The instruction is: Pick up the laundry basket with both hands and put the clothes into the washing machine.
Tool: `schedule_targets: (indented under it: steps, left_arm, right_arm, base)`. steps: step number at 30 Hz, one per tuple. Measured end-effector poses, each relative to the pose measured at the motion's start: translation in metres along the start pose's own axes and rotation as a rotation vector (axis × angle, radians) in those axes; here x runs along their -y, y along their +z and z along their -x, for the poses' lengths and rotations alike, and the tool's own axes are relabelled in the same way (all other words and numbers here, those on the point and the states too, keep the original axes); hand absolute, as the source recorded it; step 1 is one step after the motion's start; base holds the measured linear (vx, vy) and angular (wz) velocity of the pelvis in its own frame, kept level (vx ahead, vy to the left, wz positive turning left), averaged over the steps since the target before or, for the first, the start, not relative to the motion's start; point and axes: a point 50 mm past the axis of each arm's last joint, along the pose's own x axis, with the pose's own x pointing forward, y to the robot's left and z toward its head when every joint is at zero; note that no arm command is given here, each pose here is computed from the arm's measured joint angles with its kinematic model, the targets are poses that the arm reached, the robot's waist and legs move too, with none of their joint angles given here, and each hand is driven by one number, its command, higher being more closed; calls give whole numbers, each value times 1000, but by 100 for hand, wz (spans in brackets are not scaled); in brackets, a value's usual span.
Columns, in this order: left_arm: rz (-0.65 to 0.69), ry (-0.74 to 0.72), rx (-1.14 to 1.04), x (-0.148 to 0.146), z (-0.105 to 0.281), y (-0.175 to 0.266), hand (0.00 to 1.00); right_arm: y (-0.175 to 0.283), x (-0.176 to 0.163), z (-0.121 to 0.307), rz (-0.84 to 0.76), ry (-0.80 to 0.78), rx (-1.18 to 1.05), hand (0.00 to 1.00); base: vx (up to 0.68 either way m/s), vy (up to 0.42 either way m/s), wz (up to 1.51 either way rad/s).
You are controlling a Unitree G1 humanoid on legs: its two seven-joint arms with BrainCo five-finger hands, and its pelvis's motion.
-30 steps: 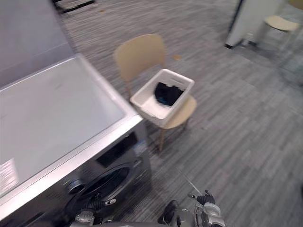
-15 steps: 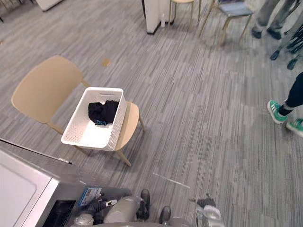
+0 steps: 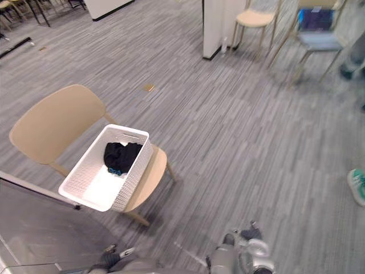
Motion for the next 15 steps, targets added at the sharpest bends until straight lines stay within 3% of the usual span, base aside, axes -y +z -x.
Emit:
schedule_targets:
  steps: [3, 7, 15]
  left_arm:
    - [15, 0, 42, 1, -4, 16, 0]
    - [25, -9, 103, 5, -7, 36, 0]
    - [25, -14, 116, 5, -7, 40, 0]
  right_arm:
    - [-20, 4, 4, 15, -6, -58, 0]
    - [-40, -7, 10, -2, 18, -130, 0]
    - [5, -12, 0, -53, 21, 10, 0]
  base:
    - [214, -145, 72]
    - [196, -80, 165]
    - [166, 75, 147]
